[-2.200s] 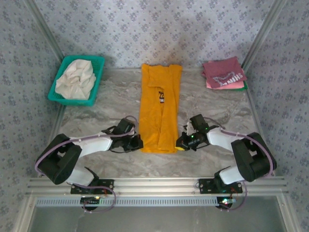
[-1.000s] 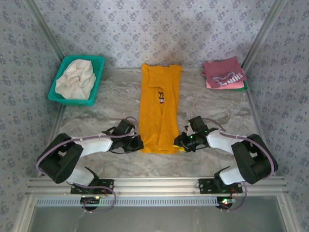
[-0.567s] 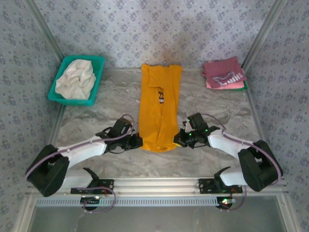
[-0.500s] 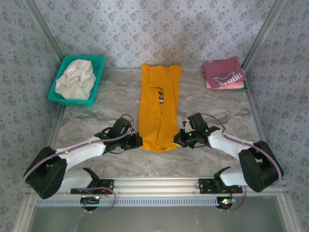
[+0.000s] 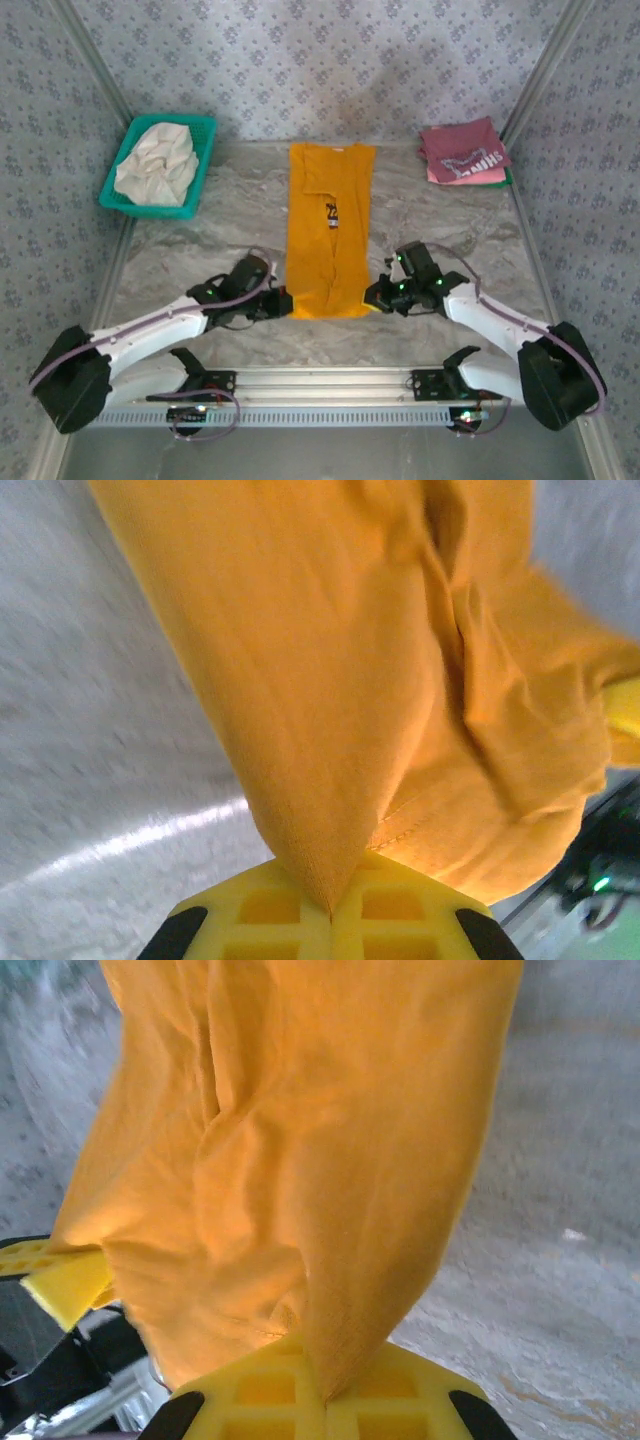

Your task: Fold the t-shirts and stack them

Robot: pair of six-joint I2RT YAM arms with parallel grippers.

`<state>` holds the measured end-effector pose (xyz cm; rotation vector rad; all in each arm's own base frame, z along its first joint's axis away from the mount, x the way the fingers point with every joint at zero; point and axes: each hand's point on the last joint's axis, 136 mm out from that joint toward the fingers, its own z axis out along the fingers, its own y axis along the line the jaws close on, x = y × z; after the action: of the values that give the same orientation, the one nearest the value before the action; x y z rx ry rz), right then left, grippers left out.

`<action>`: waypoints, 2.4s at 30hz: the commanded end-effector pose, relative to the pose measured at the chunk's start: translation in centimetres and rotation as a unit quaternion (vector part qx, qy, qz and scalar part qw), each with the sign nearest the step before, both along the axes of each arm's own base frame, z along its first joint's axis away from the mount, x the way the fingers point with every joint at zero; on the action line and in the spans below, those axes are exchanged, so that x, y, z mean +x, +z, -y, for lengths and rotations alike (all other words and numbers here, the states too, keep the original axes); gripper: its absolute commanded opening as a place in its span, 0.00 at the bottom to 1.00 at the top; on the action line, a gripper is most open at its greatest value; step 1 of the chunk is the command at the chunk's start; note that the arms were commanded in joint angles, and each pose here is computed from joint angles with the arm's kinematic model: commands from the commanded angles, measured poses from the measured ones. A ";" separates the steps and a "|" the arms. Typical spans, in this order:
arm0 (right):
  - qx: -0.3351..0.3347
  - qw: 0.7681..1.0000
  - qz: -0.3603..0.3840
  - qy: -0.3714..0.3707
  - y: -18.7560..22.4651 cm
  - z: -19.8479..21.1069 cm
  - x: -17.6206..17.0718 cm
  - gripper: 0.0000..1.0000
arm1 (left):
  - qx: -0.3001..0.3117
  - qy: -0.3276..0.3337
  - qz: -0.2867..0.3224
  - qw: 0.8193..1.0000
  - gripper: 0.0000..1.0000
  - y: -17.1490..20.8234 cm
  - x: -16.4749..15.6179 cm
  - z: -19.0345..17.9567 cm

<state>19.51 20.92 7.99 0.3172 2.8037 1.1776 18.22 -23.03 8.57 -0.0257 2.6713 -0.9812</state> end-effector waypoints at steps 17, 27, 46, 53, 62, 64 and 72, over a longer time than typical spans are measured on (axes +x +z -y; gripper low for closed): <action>0.020 1.000 -0.007 -0.001 2.8 -0.5 14.5 0.00 | 0.024 -0.048 0.011 0.998 0.00 2.9 15.7 0.5; 0.011 1.000 -0.001 -0.011 2.3 -1.0 20.4 0.00 | 0.050 -0.067 0.022 0.996 0.00 2.5 21.7 0.5; 0.028 0.991 0.115 -0.067 9.8 1.8 29.3 0.58 | 0.110 0.047 0.161 0.980 0.66 11.0 31.5 -3.5; 0.025 0.990 0.141 0.000 8.4 -2.0 22.4 0.11 | 0.059 -0.018 0.167 0.984 0.34 8.0 23.7 0.2; -0.018 0.996 0.084 0.019 0.1 -5.5 21.4 0.00 | 0.039 -0.056 0.118 0.991 0.18 -0.1 23.5 5.1; -0.001 0.997 0.075 0.014 -1.1 -5.9 22.3 0.00 | 0.050 -0.047 0.113 0.991 0.16 -1.5 25.1 4.9; 0.019 0.998 0.056 -0.018 -3.7 -5.5 25.5 0.00 | 0.060 -0.005 0.039 0.997 0.21 -6.3 30.1 4.1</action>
<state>43.24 25.79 3.61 0.2814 2.7215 1.1428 47.30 -27.72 3.63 0.1293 2.6102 -0.7999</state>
